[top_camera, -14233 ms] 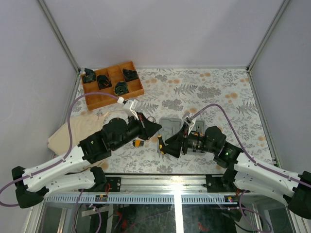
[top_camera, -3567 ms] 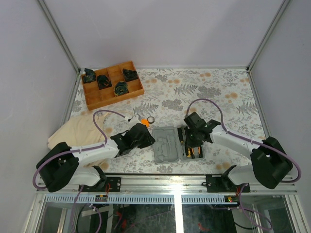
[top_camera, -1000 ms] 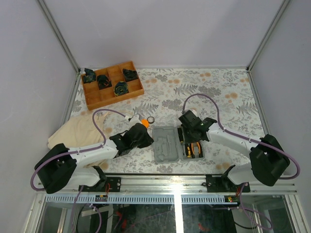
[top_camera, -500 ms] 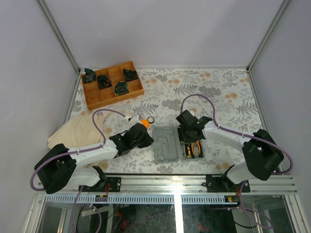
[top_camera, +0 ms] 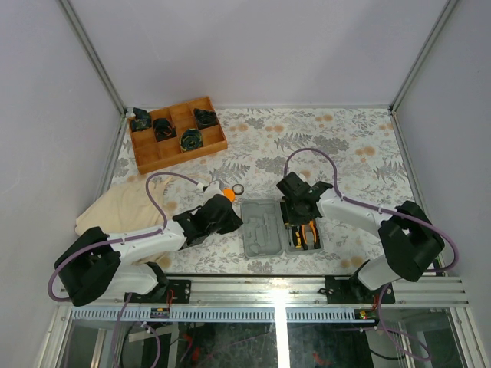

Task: Sort the tools into containers
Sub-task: Adjust the screwdriver in the storage box.

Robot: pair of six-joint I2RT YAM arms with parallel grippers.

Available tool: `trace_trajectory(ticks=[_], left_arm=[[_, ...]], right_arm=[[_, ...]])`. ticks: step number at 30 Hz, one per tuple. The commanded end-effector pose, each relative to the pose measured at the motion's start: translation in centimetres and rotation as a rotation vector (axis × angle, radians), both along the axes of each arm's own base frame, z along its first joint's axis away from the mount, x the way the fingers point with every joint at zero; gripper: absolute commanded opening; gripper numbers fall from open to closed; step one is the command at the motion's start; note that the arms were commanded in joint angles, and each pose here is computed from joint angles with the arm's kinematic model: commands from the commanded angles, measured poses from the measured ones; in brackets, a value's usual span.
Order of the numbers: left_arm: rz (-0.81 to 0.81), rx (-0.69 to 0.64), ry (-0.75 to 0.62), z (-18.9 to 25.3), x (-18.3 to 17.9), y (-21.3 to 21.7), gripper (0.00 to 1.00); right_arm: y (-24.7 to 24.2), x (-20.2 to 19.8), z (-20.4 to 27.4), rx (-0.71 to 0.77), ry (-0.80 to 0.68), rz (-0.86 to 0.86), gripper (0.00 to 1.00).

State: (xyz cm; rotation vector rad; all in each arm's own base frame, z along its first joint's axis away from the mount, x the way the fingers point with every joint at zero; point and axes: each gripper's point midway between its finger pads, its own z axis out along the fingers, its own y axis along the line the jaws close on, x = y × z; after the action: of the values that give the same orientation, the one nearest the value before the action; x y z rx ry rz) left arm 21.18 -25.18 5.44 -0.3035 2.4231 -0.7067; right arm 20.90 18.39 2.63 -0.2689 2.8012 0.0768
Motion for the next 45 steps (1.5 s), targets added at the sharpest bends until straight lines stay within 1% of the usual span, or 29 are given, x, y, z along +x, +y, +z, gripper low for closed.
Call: trace_trajectory(ticks=[1, 4, 6, 11, 22, 25, 29, 34, 40, 45], left_arm=[[0.002, -0.006, -0.029, 0.8, 0.5, -0.3, 0.0], [0.0, -0.007, -0.03, 0.8, 0.5, -0.4, 0.0], [0.001, -0.007, -0.029, 0.7, 0.5, -0.4, 0.0], [-0.006, -0.014, -0.026, 0.6, 0.5, -0.7, 0.0], [-0.052, -0.032, -0.049, 1.1, 0.7, -1.8, 0.0], [-0.081, -0.048, -0.054, 1.2, 0.6, -2.5, 0.0], [-0.168, -0.046, -0.04, 0.6, 0.3, -4.1, 0.0], [-0.247, -0.042, -0.027, 0.1, 0.0, -5.6, 0.0], [-0.276, -0.048, -0.044, 0.5, 0.0, -6.3, 0.0], [-0.289, -0.052, -0.042, 0.5, -0.3, -6.7, 0.0]], right_arm=[[-0.8, -3.9, -4.6, -0.037, 0.202, -0.012, 0.0], [-0.6, -4.8, -6.3, -0.022, 0.254, -0.026, 0.0], [-1.0, -5.6, -7.2, -0.038, 0.286, -0.036, 0.0], [-1.6, -7.0, -8.8, -0.042, 0.334, -0.061, 0.0], [-2.3, -7.9, -11.2, -0.106, 0.401, -0.073, 0.0], [-2.7, -8.4, -12.1, -0.118, 0.418, -0.092, 0.0], [-2.8, -9.4, -13.9, -0.132, 0.465, -0.107, 0.0], [-2.2, -9.5, -14.8, -0.143, 0.481, -0.116, 0.0], [-1.4, -10.0, -16.3, -0.136, 0.502, -0.126, 0.0], [-0.8, -11.3, -18.3, -0.092, 0.532, -0.169, 0.0]])
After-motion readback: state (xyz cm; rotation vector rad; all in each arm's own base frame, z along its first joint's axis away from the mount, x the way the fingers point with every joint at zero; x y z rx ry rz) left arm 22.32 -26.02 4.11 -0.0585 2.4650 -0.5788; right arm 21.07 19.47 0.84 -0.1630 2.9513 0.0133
